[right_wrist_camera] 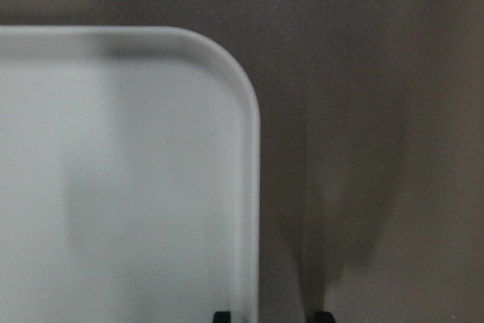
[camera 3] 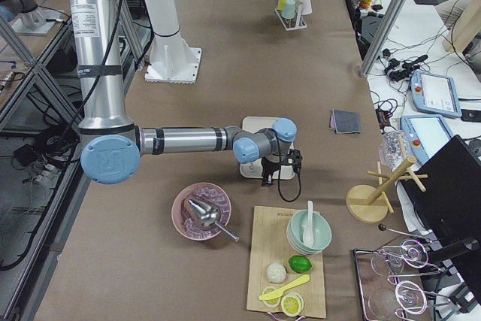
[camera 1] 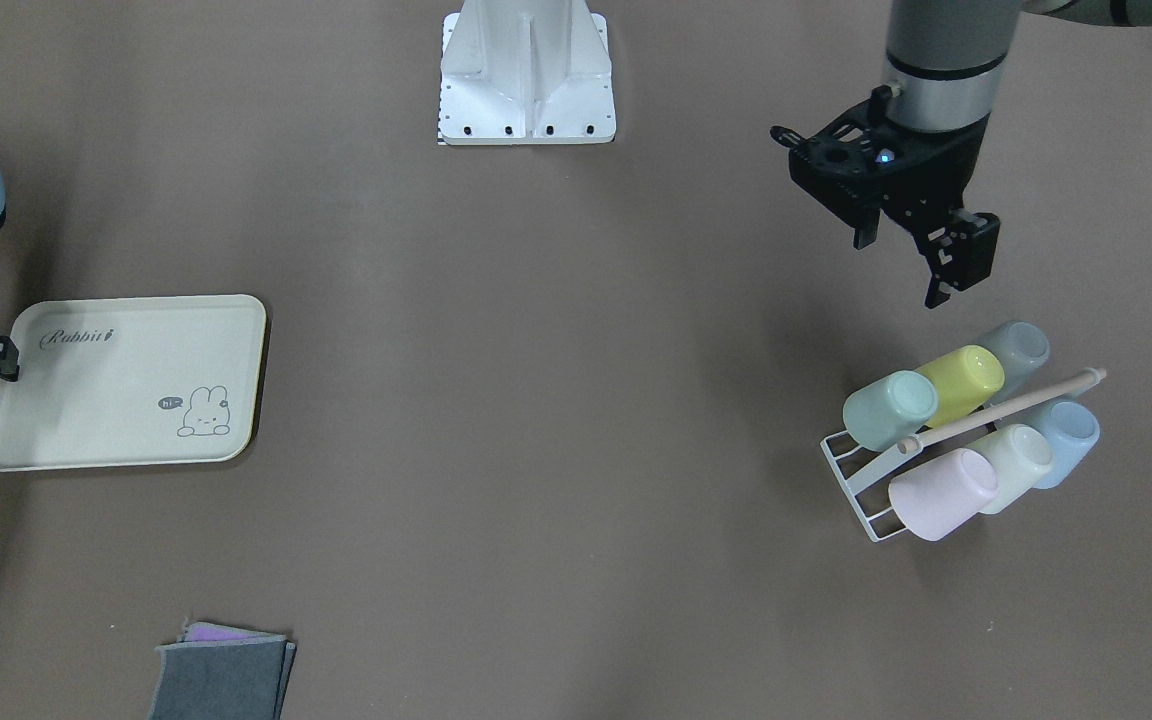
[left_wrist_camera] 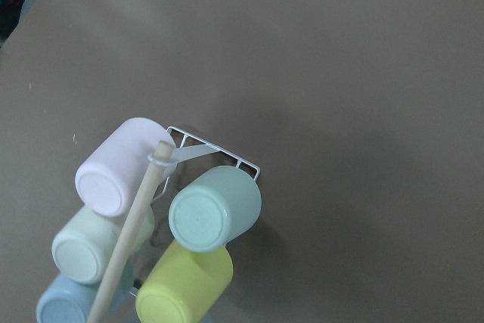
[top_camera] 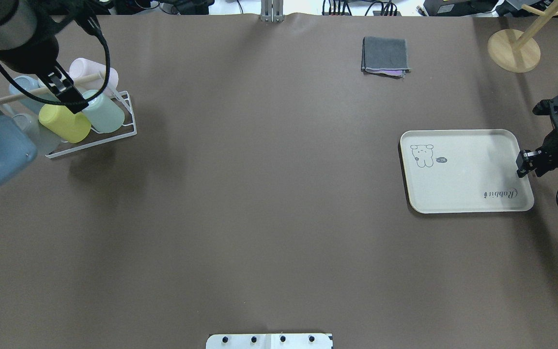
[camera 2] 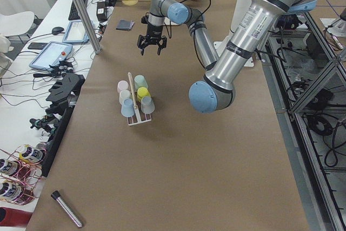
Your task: Pick up and place green cup on tray
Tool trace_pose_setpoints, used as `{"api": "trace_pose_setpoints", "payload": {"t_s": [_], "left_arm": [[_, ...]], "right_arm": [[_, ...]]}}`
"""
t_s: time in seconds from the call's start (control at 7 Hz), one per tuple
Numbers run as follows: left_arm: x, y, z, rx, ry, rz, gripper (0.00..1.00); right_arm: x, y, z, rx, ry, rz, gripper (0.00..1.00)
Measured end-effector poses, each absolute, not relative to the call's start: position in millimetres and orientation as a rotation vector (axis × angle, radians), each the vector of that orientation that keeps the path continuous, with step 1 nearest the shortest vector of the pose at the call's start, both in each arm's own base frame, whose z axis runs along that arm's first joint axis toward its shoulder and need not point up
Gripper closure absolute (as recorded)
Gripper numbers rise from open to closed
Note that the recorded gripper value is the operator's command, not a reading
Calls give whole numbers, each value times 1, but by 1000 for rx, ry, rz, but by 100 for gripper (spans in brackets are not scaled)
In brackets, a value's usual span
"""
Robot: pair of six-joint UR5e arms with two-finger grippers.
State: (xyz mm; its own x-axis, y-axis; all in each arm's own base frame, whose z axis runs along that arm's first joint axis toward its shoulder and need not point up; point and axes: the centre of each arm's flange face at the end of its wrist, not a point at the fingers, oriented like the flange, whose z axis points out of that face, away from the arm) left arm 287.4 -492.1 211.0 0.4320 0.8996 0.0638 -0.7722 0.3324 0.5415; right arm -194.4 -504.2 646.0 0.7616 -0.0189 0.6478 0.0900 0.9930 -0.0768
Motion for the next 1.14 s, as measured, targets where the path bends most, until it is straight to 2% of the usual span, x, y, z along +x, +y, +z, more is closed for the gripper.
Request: {"api": "trace_pose_setpoints", "payload": {"t_s": [0.43, 0.71, 1.14], "left_arm": [[364, -446, 211, 635, -73, 1413, 2], [399, -419, 212, 662, -281, 1568, 2], [450, -396, 257, 587, -584, 1721, 2]], "right_arm": [[-194, -503, 648, -109, -701, -59, 81], [-195, -504, 651, -112, -699, -59, 100], [-195, -502, 648, -118, -722, -67, 100]]}}
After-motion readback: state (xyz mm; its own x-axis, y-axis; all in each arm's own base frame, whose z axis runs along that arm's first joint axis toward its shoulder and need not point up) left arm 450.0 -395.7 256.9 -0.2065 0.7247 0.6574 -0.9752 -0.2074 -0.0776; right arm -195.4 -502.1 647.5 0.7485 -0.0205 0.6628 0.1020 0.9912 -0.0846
